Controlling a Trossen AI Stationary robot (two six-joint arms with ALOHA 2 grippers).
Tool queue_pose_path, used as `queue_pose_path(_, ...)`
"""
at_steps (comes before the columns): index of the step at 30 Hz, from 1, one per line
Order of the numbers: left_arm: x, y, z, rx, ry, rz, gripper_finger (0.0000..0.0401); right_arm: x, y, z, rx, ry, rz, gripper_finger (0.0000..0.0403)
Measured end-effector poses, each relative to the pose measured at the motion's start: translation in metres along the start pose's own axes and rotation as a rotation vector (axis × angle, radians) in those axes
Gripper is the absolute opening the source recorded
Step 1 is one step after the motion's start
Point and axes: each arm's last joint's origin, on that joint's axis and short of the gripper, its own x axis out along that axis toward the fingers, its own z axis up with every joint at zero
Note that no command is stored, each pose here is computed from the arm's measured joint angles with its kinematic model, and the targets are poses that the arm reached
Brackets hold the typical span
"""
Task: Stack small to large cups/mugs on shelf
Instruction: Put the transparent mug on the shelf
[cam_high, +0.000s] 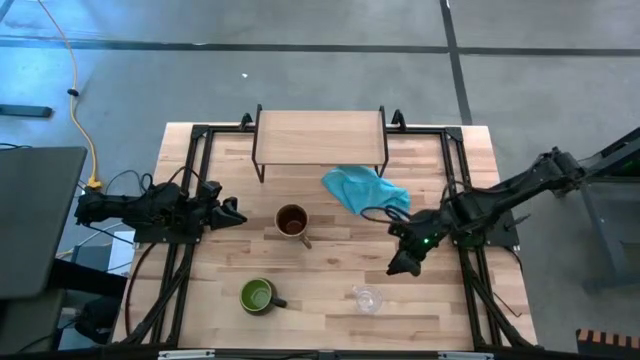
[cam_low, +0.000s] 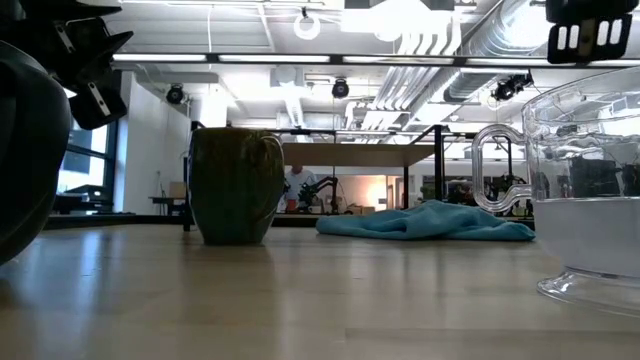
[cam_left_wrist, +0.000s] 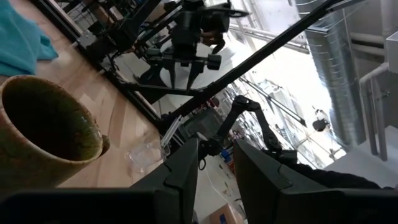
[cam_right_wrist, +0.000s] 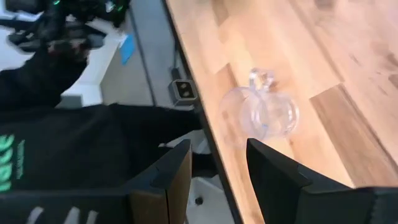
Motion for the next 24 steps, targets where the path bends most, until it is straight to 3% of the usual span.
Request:
queue_pose_path(10, 0.0, 0.003, -0.002, -0.043, 0.017, 0.032, 0.009, 0.021, 0.005, -0.015, -0.008, -0.093, -0.089, 0.0123)
queue_pose_path(17, 0.0, 0.003, -0.002, -0.059, 0.02, 0.037, 0.009, 0.036, 0.01, -0.027, -0.01, -0.058, -0.084, 0.0087)
queue_pose_path(24, 0.0, 0.003, -0.002, -0.058, 0.02, 0.038, 0.009, 0.051, 0.006, -0.033, -0.015, -0.058, -0.143, 0.0083)
